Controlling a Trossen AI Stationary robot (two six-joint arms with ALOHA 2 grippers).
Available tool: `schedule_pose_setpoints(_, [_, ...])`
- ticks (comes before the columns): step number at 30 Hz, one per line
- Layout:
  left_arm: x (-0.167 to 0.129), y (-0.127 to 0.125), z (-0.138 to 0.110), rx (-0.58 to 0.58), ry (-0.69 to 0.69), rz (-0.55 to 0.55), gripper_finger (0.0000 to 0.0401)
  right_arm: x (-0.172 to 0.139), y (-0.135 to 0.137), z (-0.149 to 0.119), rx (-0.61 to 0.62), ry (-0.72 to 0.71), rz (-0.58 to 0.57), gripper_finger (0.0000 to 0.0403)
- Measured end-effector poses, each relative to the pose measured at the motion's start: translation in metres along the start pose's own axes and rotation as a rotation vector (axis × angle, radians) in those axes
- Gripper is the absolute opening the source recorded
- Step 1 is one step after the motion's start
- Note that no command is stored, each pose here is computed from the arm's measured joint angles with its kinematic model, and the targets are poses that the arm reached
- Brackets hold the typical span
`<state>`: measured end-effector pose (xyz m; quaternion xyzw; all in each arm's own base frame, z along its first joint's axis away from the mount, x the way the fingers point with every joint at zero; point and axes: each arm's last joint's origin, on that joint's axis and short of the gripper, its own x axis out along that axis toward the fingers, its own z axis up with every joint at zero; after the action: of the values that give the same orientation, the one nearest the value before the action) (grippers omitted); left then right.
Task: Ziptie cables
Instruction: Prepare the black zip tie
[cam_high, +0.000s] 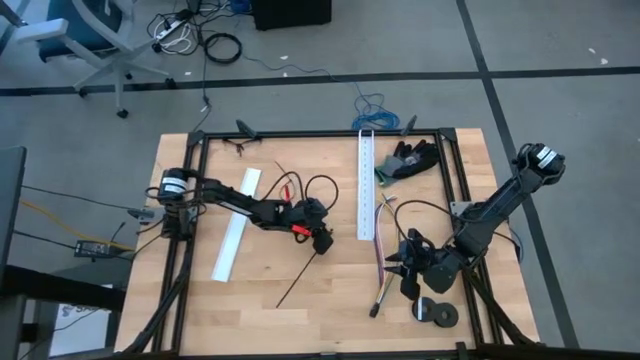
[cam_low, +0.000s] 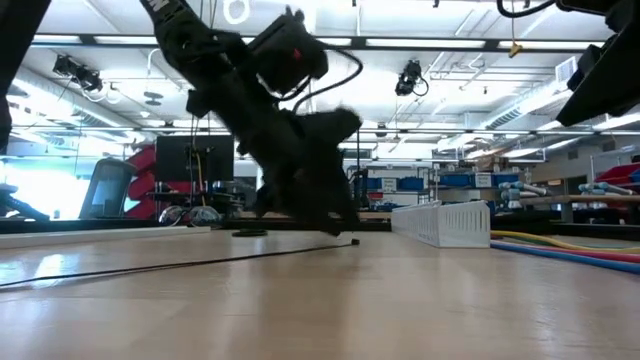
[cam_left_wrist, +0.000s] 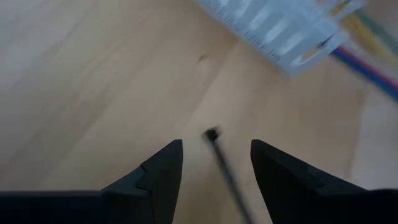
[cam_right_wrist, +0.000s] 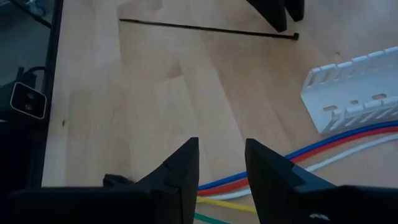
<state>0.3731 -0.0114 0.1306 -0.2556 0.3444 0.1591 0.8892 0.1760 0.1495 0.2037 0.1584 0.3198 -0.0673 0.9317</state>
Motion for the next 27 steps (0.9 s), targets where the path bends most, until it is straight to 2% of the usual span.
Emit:
schedule_pose_setpoints(3, [-0.0019,-0.0038,0.0051,0.002,0.011,0.002,0.0202,-0.0004,0.0001,-0.0001,-0.003,-0.015,-0.010,0.0115])
schedule_pose_setpoints(7, [-0.0003,-0.0013,-0.0003,0.001,0.077,0.021,0.0202,-0.0005,-0.0001,0.0003,-0.006,-0.023,-0.016,0.0114])
schedule_pose_setpoints(12, [-0.0009,-0.0049,-0.0026,-0.010,0.086,0.007,0.0197,-0.0005,-0.0001,0.0003,-0.011,-0.023,-0.016,0.0114])
schedule_pose_setpoints(20, [-0.0018,-0.0102,-0.0043,0.004,0.035,0.041,0.0155,-0.0002,-0.0003,0.0009,-0.009,-0.030,-0.020,0.0114])
schedule_pose_setpoints(27, [-0.0018,-0.0099,-0.0017,0.029,-0.016,0.076,0.0147,-0.0002,0.0001,0.0012,-0.006,-0.032,-0.016,0.0114])
